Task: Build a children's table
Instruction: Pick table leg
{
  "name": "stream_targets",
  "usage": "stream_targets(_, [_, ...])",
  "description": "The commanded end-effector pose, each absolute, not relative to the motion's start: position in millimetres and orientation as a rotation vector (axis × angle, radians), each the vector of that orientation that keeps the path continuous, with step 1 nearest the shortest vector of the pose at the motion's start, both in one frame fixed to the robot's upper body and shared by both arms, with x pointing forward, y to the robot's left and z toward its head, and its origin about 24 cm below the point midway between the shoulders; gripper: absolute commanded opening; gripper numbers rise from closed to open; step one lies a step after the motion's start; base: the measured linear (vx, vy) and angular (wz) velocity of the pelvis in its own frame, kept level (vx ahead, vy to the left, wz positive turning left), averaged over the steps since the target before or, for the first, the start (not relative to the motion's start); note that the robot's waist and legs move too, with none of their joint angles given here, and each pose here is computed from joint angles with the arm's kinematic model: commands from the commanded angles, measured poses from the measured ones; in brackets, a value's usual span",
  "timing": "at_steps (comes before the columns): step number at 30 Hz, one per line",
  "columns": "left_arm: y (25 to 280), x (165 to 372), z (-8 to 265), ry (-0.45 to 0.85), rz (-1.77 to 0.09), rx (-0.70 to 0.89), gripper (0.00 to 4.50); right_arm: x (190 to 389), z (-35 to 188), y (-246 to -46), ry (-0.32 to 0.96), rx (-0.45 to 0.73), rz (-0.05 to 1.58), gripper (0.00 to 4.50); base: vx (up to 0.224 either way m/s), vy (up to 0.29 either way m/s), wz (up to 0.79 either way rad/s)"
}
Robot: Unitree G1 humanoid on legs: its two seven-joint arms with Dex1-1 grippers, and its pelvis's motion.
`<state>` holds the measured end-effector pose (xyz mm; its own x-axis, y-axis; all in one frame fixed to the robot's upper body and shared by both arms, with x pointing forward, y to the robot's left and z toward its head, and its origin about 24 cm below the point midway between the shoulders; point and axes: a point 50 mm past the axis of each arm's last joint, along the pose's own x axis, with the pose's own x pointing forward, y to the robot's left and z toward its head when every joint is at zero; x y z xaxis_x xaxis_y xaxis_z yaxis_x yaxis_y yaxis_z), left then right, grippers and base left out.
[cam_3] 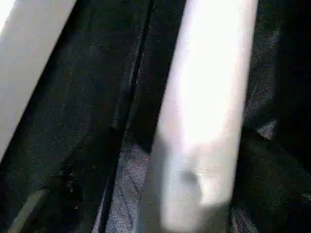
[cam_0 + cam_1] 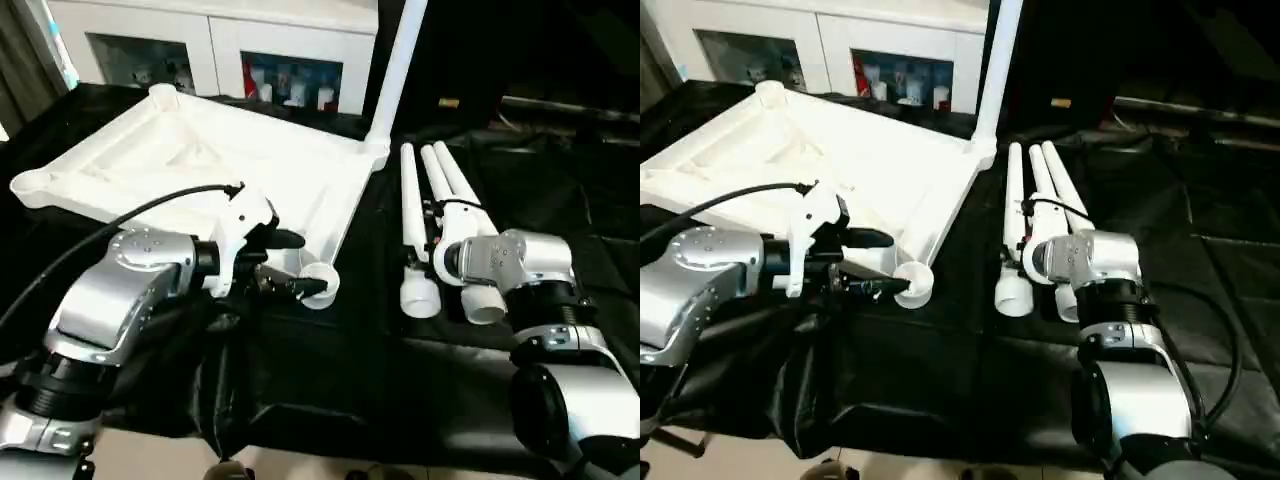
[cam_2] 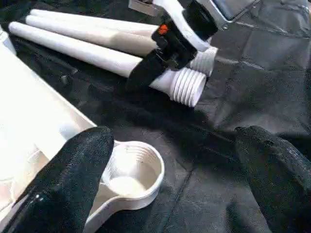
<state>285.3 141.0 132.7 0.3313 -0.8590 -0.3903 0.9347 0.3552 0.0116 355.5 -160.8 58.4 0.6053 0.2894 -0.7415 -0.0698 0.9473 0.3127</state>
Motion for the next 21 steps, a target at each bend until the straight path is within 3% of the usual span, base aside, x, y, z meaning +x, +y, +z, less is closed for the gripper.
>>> stream_targets(1, [136, 284, 136, 0.344, -1.229, 0.282, 4.50, 352.9, 51, -157.8, 0.939, 0.306, 0.213, 3.43, 0.000, 0.000, 0.00])
stream_targets(10, [132, 294, 126, 0.335, -1.158, 0.346, 4.50, 353.6, 43, -164.7, 0.926, 0.361, 0.146, 2.67, 0.000, 0.000, 0.00])
stream_targets(16, [126, 318, 131, 0.200, -0.997, 0.311, 4.50, 358.7, 47, -167.0, 0.840, 0.413, 0.125, 2.23, 0.000, 0.000, 0.00])
stream_targets(21, [122, 322, 131, 0.147, -0.972, 0.316, 4.50, 362.7, 54, -170.2, 0.763, 0.461, 0.113, 1.93, 0.000, 0.000, 0.00])
